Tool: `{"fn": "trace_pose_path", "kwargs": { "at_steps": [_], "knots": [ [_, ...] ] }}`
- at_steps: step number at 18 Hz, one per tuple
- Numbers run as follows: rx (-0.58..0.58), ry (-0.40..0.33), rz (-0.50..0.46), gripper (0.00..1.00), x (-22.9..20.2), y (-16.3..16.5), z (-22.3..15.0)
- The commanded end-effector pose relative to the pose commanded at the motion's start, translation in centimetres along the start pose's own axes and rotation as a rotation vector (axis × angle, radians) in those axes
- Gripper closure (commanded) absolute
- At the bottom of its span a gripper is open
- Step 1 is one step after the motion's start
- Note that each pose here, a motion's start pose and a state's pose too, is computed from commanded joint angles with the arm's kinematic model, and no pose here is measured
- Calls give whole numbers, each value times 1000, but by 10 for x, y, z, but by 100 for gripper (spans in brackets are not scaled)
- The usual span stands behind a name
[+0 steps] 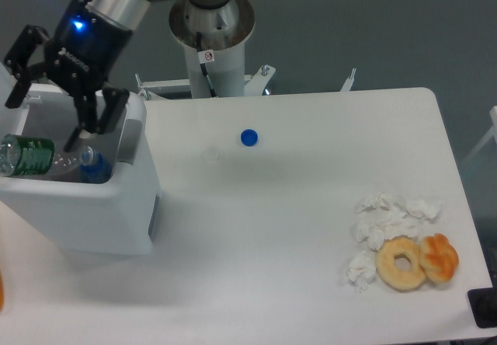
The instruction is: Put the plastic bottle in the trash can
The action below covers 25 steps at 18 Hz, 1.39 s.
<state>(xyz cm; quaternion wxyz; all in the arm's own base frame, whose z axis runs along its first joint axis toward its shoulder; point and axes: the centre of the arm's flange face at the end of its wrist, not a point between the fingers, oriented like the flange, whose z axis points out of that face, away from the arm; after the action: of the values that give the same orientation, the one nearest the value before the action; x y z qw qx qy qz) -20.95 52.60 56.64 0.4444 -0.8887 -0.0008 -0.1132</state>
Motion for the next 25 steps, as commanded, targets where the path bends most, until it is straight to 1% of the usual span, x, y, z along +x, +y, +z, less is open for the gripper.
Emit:
{"fn": "trace_pose_path", "kwargs": {
  "at_steps": [3,7,9,14,15,17,25],
  "knots": [
    [-12,-45,-18,0,-15,4,-6],
    [-65,-150,-27,0,-42,16,-10],
    [-78,-169,-27,0,-53,23,-12],
    [-78,-155,-28,0,-50,22,-7],
    [-80,-144,-21,0,-48,20,-1],
    [-90,-95,10,0,-27,14,21],
    [-97,-53,49,0,-8,5,43]
  ]
}}
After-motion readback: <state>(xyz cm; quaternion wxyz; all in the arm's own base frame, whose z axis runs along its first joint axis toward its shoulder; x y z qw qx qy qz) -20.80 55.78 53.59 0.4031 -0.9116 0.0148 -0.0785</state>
